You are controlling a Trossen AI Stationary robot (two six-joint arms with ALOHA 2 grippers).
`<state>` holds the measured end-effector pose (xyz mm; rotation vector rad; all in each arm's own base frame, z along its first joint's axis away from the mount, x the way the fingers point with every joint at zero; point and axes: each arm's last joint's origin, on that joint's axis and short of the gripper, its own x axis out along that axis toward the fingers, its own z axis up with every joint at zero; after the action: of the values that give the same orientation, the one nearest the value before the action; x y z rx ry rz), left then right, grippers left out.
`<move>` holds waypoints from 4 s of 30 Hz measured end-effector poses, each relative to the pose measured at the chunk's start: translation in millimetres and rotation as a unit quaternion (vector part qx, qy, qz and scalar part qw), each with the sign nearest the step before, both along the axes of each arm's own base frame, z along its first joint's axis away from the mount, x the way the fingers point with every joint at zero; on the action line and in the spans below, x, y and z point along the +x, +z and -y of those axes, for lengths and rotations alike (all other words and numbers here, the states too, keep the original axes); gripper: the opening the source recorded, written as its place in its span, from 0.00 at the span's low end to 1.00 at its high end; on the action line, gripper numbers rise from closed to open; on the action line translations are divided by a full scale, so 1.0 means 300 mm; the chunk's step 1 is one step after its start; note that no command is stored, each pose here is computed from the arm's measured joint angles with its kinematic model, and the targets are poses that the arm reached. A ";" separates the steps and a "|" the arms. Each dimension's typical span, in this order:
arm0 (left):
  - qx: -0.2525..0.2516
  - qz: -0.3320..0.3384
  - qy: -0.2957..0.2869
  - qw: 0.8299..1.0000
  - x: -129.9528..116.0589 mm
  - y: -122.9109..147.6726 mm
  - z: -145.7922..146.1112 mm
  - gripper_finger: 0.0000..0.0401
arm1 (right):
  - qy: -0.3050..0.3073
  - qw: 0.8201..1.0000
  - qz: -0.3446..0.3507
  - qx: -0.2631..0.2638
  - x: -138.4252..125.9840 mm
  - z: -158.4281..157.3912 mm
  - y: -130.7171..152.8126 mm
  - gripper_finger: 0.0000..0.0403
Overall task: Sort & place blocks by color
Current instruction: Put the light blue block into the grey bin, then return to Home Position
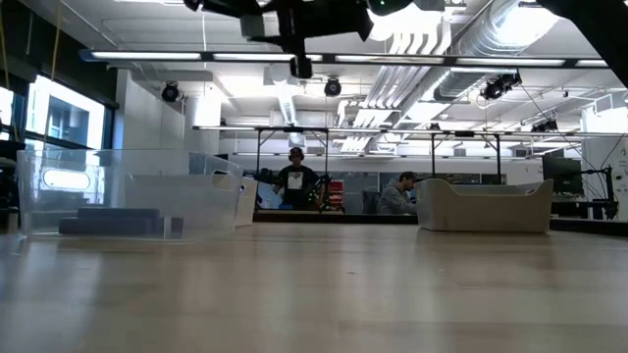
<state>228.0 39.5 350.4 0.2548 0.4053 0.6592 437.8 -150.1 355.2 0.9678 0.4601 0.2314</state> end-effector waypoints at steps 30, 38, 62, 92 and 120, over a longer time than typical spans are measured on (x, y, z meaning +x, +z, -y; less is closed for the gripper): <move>-0.002 -0.105 0.014 0.994 -0.058 -0.040 -0.047 0.56 | -0.251 0.813 -0.482 -0.210 -0.215 0.050 -0.198 0.30; -0.006 -0.118 0.010 0.993 -0.062 -0.047 -0.045 0.56 | -0.276 0.748 -0.557 -0.232 -0.268 0.040 -0.207 0.30; -0.028 -0.106 0.005 0.994 -0.061 -0.050 -0.043 0.56 | -0.220 0.609 -0.719 -0.254 -0.390 -0.002 -0.406 0.30; -0.047 -0.088 0.013 0.995 -0.060 -0.050 -0.043 0.56 | -0.063 0.639 -0.734 -0.220 -0.456 0.030 -0.541 0.41; -0.192 0.097 -0.109 0.971 -0.232 0.058 0.021 0.56 | -0.157 0.742 -0.592 -0.274 -0.301 -0.058 -0.165 0.56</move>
<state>158.4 33.3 367.8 -0.1316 0.3035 0.3739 347.6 -132.8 305.7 0.4705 1.4218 -0.8749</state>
